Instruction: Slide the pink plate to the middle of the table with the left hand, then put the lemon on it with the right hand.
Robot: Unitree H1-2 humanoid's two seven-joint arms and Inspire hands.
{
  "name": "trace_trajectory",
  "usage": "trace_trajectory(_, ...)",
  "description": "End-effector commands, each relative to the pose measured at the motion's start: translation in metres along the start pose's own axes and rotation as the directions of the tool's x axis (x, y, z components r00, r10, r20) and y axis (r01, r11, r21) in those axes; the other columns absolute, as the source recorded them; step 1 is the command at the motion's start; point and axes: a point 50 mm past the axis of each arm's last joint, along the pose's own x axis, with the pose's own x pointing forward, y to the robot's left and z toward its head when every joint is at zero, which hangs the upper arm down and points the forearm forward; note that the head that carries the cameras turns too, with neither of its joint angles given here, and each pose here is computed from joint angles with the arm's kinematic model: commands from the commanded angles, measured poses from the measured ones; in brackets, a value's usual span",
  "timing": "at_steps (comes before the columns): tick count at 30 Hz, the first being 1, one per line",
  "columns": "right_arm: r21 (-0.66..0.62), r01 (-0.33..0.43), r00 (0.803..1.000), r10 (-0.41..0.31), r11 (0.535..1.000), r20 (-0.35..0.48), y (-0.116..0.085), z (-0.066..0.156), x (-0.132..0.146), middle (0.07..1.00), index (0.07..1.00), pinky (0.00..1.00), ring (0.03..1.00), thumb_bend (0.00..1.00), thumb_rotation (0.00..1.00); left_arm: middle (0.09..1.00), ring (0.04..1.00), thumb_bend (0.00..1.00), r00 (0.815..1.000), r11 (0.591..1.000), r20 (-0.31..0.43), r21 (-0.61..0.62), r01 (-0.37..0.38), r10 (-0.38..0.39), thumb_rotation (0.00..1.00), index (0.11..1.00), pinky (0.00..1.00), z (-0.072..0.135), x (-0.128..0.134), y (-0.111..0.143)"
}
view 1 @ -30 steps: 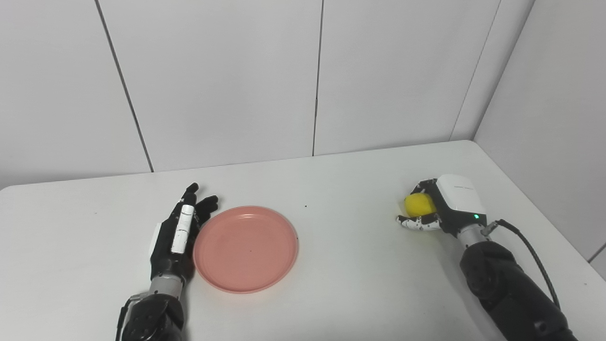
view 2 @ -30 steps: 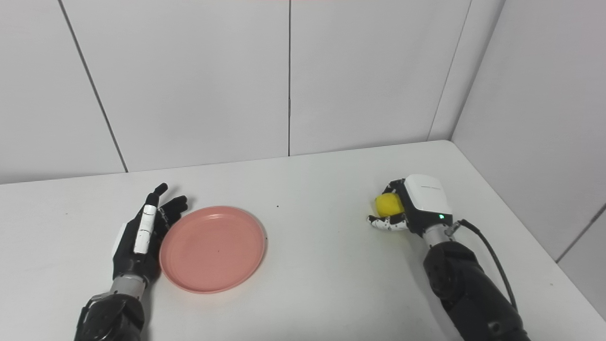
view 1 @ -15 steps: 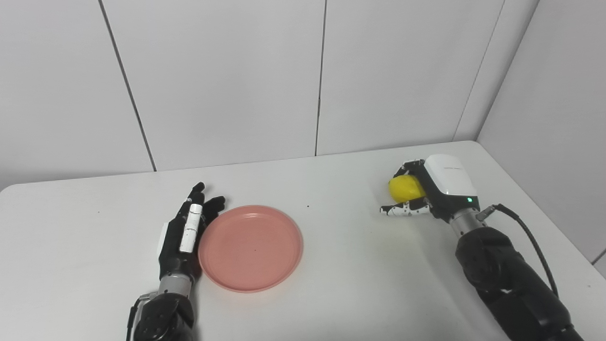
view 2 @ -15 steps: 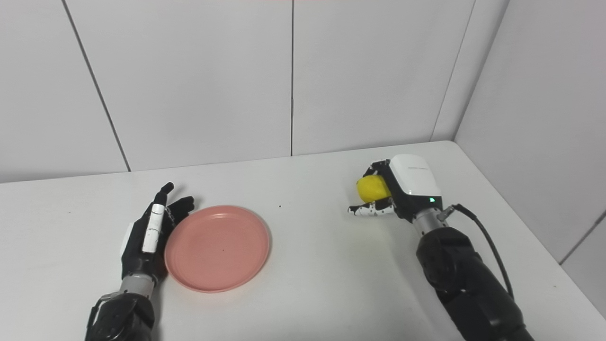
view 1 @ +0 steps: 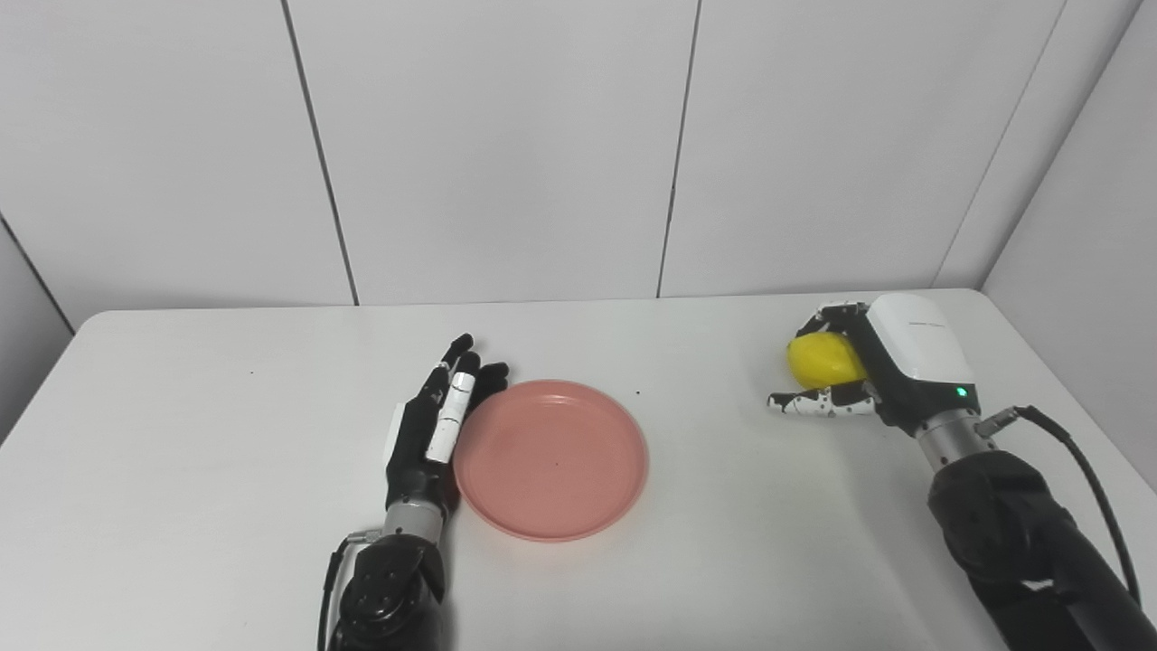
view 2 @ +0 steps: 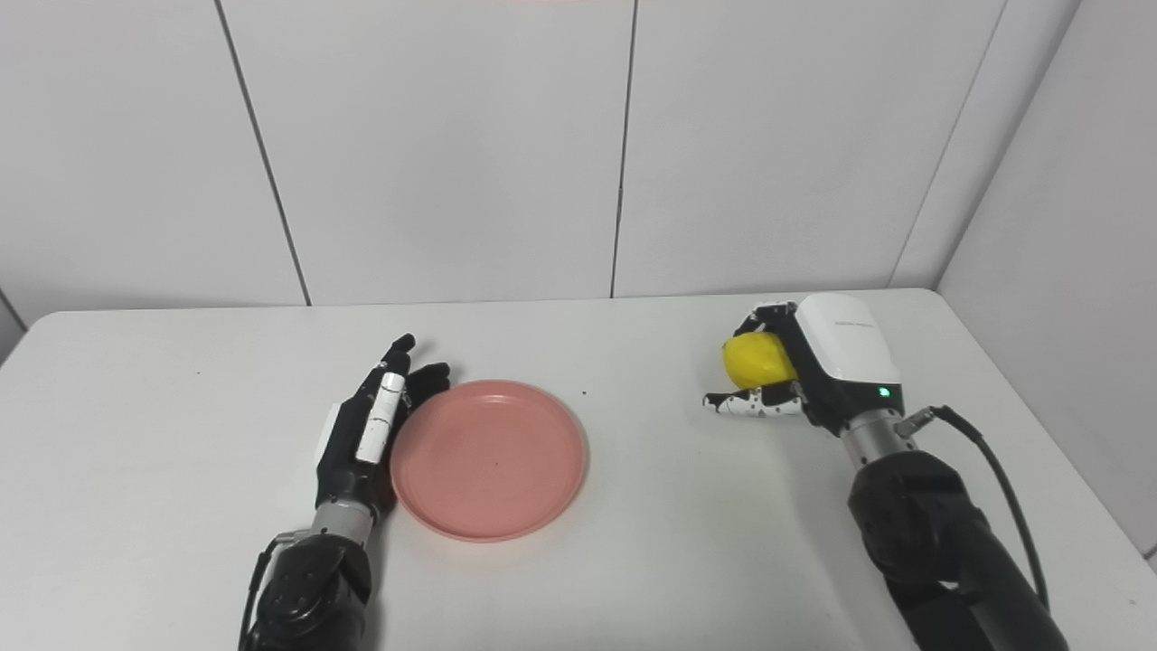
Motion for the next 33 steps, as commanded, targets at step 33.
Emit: trace_trajectory(33, 0.092, -0.058, 0.948, 0.026, 0.994, 0.317, 0.022, 0.123, 0.052, 0.276, 0.304, 0.16, 0.212, 0.64, 0.24, 0.693, 0.729, 0.79, 1.000, 1.000, -0.010, -0.013, -0.014, 0.014, 0.75, 0.854, 0.77, -0.004, 0.001, -0.010)
